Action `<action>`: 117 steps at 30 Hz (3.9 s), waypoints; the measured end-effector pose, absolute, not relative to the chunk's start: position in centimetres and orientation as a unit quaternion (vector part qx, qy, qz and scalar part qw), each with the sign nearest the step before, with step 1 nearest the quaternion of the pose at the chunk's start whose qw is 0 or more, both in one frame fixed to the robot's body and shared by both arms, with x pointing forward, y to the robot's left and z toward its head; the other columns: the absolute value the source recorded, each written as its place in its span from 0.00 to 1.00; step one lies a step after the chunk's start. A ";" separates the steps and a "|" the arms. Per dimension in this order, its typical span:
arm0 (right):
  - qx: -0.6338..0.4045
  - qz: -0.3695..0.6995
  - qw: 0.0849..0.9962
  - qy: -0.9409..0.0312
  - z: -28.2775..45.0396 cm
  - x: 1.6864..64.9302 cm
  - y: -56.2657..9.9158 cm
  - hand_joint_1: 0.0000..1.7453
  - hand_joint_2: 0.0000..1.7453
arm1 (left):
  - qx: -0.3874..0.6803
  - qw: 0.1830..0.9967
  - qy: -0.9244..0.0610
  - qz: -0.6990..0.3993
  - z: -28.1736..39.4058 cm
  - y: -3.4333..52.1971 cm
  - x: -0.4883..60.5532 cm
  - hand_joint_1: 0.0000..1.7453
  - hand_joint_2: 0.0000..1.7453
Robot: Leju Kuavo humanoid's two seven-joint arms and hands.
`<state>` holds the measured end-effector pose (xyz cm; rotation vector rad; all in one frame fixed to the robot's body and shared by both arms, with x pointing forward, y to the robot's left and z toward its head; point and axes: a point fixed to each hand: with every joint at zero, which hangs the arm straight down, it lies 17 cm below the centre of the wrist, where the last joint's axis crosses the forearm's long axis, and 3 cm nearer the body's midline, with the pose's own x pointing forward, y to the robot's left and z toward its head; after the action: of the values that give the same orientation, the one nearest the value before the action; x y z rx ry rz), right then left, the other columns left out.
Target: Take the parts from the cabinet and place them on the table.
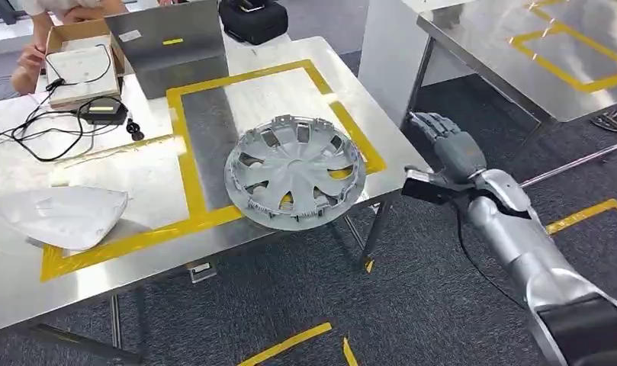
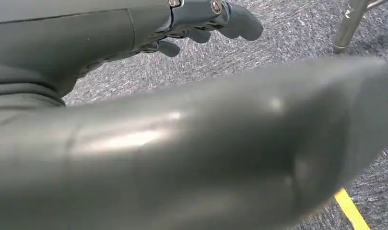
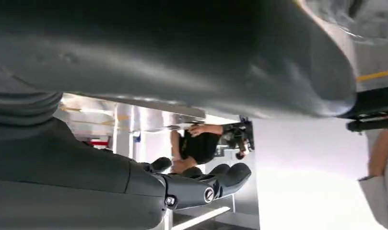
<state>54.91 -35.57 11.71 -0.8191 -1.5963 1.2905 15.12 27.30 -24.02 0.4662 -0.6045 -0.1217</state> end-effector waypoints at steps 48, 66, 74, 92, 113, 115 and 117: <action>-0.355 0.504 0.428 -0.661 12.5 48.9 -38.1 0.00 0.00 | 0.254 0.925 -0.280 -0.041 -23.9 28.5 15.1 0.00 0.00; -0.364 0.492 0.425 -0.668 13.5 49.4 -38.0 0.00 0.00 | 0.256 0.923 -0.284 -0.041 -23.8 28.9 15.3 0.00 0.00; -0.369 0.485 0.426 -0.669 14.2 49.6 -38.6 0.00 0.00 | 0.254 0.923 -0.287 -0.043 -23.8 28.7 15.4 0.00 0.00; -0.374 0.467 0.442 -0.668 13.4 47.3 -41.1 0.00 0.00 | 0.247 0.923 -0.291 -0.046 -23.8 28.2 15.4 0.00 0.00; -0.391 0.467 0.443 -0.658 14.0 45.4 -43.4 0.00 0.00 | 0.240 0.924 -0.294 -0.046 -23.7 27.7 15.8 0.00 0.00; -0.391 0.467 0.443 -0.658 14.0 45.4 -43.4 0.00 0.00 | 0.239 0.924 -0.294 -0.046 -23.7 27.7 15.8 0.00 0.00; -0.391 0.467 0.441 -0.659 14.2 45.5 -43.4 0.00 0.00 | 0.239 0.924 -0.294 -0.045 -23.7 27.7 15.8 0.00 0.00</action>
<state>45.48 -43.40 14.22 -0.9708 -1.6364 1.1590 15.83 27.65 -23.74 0.4909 -0.6025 -0.0930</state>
